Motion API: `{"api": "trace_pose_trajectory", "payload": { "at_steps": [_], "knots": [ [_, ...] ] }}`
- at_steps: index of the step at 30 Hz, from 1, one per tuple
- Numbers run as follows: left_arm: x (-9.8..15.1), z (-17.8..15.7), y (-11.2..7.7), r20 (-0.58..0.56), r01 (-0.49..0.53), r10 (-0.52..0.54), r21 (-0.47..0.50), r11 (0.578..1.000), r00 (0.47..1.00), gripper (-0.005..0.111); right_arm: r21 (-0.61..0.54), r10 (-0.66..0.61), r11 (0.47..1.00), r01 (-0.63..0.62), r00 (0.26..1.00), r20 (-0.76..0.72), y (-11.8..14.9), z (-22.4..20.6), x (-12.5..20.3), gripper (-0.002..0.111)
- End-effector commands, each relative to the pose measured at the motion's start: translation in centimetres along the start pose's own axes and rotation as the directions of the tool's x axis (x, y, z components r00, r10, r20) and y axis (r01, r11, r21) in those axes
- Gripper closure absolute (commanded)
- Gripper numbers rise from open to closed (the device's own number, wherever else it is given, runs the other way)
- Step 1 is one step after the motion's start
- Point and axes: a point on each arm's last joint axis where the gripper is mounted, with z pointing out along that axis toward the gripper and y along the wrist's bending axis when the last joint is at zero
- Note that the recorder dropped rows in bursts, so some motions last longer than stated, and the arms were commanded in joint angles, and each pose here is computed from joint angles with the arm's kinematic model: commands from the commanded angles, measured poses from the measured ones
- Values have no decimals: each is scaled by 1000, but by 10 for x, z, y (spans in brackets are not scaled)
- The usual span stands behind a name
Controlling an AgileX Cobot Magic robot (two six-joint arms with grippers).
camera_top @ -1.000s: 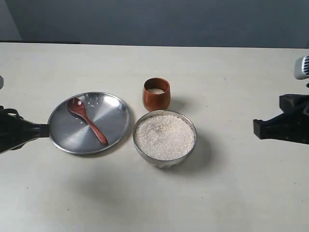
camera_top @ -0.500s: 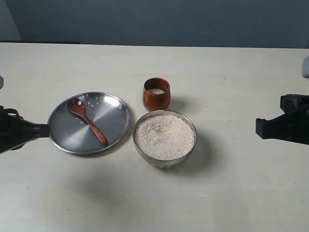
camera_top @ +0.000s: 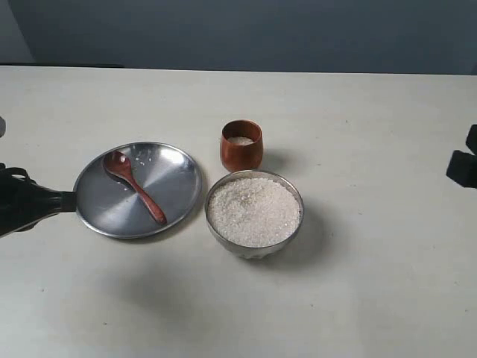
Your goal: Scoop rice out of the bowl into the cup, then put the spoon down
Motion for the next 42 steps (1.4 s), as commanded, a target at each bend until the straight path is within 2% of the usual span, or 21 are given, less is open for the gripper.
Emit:
{"api": "trace_pose_trajectory", "payload": {
  "at_steps": [1,10,16,24,28,32,37,38,42],
  "knots": [
    [-2,0,-1,7,-4,4,0,1000,1000,106,-52,19,999,-14,996,91,-12,-11,7,108],
    [-2,0,-1,7,-4,4,0,1000,1000,106,8,96,995,-100,968,231,-37,-24,44,108],
    [-2,0,-1,7,-4,4,0,1000,1000,106,-3,118,992,-123,943,310,-40,-31,54,108],
    [-2,0,-1,7,-4,4,0,1000,1000,106,-141,279,959,-246,906,319,-32,-32,51,108],
    [-2,0,-1,7,-4,4,0,1000,1000,106,-163,336,940,-298,888,314,-32,-32,50,108],
    [-2,0,-1,7,-4,4,0,1000,1000,106,-161,318,946,-280,893,318,-31,-32,50,108],
    [-2,0,-1,7,-4,4,0,1000,1000,106,-61,239,971,-232,925,295,-38,-30,57,108],
    [-2,0,-1,7,-4,4,0,1000,1000,106,-54,258,966,-253,926,274,-38,-29,60,108],
    [-2,0,-1,7,-4,4,0,1000,1000,106,-20,144,989,-144,963,226,-38,-27,66,108]
  ]
}}
